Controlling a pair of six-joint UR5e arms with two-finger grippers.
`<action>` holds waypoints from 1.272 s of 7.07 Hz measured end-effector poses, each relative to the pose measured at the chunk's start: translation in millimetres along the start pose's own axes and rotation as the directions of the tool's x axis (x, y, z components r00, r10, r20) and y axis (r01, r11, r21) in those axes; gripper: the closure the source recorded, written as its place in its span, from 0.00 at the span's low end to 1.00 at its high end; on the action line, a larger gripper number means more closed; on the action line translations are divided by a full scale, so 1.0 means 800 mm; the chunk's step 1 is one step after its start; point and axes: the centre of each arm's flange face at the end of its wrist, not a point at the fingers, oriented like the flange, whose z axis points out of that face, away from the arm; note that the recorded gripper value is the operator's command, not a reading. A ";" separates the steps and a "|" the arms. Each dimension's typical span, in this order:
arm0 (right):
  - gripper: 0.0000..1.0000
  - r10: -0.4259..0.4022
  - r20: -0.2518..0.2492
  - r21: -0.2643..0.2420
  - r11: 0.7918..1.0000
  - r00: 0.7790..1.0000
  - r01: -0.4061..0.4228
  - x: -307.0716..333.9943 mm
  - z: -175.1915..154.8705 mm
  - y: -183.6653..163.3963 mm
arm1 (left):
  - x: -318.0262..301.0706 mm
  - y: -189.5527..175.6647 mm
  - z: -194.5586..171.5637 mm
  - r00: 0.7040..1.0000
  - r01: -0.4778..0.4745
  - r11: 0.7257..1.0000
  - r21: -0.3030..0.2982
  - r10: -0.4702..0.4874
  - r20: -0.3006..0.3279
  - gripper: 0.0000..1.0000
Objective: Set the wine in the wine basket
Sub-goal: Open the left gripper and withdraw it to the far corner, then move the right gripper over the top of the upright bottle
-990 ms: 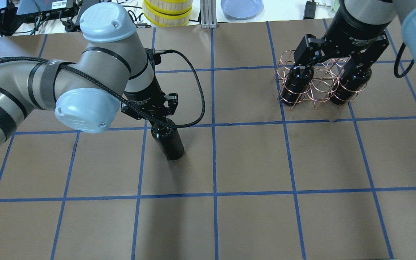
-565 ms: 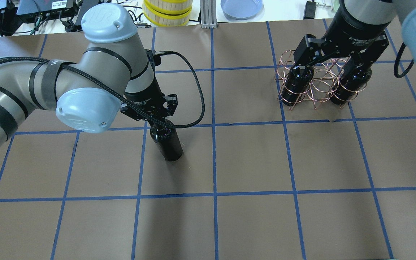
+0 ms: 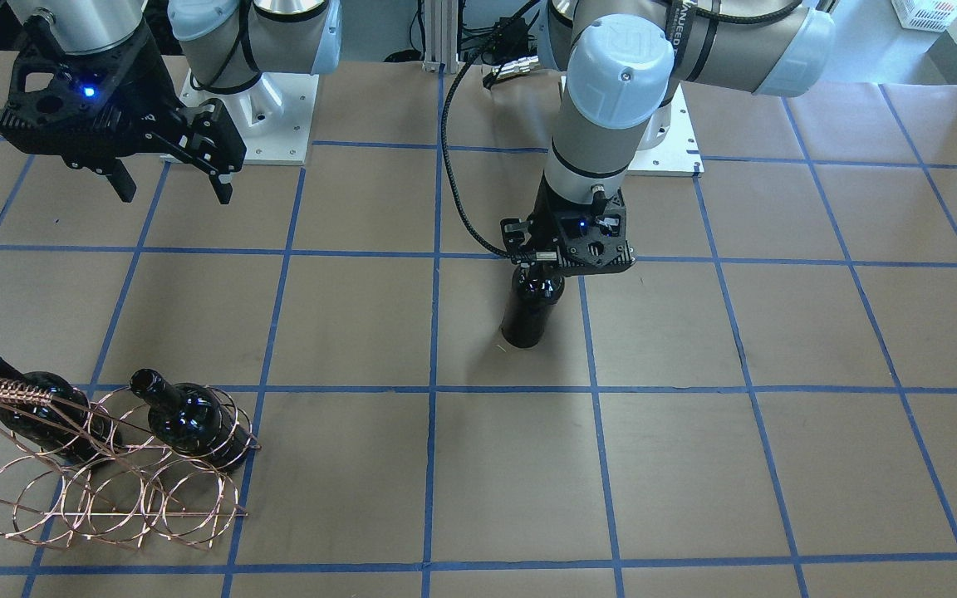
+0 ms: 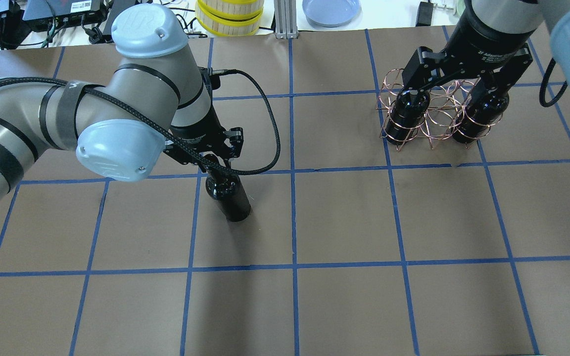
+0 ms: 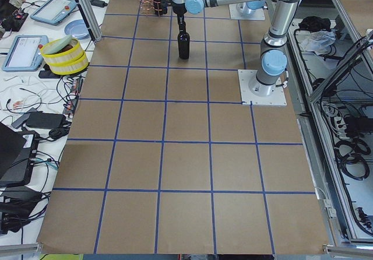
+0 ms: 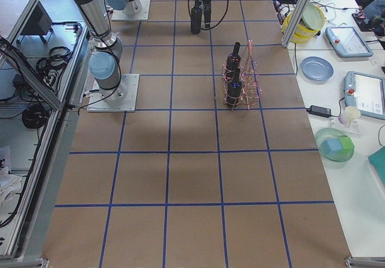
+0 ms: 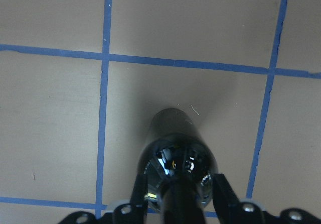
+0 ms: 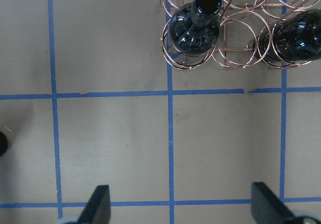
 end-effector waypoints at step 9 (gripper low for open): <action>0.00 -0.052 0.031 0.018 0.999 0.998 0.051 -0.103 0.003 -0.038 | -0.201 -0.044 -0.242 0.994 0.092 0.995 0.046 -0.090 -0.057 0.00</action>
